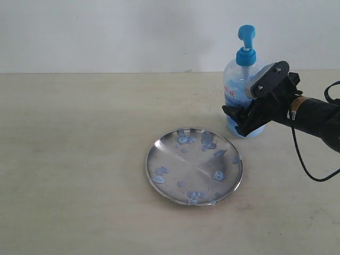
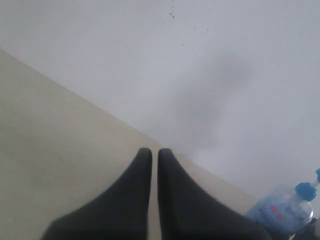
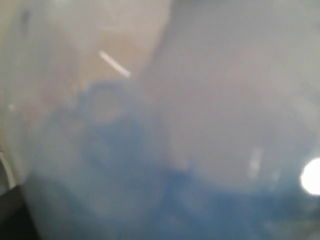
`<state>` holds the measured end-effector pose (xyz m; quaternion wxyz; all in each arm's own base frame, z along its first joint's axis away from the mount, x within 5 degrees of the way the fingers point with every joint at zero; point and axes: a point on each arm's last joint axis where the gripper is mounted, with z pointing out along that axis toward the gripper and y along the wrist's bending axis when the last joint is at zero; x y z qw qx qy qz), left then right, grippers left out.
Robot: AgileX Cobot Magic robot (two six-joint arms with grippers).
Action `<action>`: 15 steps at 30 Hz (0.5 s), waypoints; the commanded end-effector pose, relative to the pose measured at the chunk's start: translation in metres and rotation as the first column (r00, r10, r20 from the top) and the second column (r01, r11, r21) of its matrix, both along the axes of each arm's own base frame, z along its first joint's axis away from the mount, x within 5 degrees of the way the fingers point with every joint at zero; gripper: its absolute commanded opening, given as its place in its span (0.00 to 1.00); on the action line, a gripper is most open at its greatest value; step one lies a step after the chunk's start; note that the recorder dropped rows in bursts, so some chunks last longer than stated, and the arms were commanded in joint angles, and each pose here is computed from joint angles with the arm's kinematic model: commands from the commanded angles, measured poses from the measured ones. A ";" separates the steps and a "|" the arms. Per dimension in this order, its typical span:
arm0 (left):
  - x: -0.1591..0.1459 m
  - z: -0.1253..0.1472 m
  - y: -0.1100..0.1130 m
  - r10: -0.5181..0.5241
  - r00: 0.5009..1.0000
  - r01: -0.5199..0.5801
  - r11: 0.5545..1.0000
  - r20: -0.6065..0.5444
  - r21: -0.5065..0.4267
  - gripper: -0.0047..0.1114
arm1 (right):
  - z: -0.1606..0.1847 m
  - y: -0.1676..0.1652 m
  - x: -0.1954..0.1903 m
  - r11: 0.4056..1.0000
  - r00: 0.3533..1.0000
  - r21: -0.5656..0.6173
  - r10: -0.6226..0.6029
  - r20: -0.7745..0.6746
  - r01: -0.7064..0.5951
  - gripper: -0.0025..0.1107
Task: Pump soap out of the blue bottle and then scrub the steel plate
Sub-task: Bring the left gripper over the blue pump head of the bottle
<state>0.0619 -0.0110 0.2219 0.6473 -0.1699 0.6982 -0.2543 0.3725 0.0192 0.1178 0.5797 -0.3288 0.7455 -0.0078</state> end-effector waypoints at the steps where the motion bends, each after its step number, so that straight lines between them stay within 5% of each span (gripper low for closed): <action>1: 0.031 0.026 -0.008 -0.083 0.980 0.113 0.980 -0.182 0.166 0.08 | -0.020 -0.002 -0.009 0.994 0.992 -0.108 0.015 -0.122 -0.028 0.02; 3: 0.051 0.043 -0.016 -0.165 0.954 0.230 0.939 -0.250 0.257 0.08 | -0.020 -0.002 -0.009 0.994 0.992 -0.108 0.015 -0.122 -0.028 0.02; 8: 0.121 0.078 -0.060 -0.542 0.808 0.587 0.711 -0.230 0.388 0.08 | -0.021 -0.003 -0.009 0.993 0.991 -0.115 0.011 -0.133 -0.026 0.02; 11: 0.155 0.084 -0.089 -0.671 0.733 0.655 0.648 -0.117 0.388 0.08 | -0.022 -0.003 -0.009 0.993 0.990 -0.116 0.005 -0.139 -0.021 0.02; 15: 0.182 0.074 -0.119 -0.715 0.677 0.703 0.558 -0.173 0.442 0.08 | -0.021 -0.004 -0.009 0.994 0.990 -0.104 -0.004 -0.142 -0.011 0.02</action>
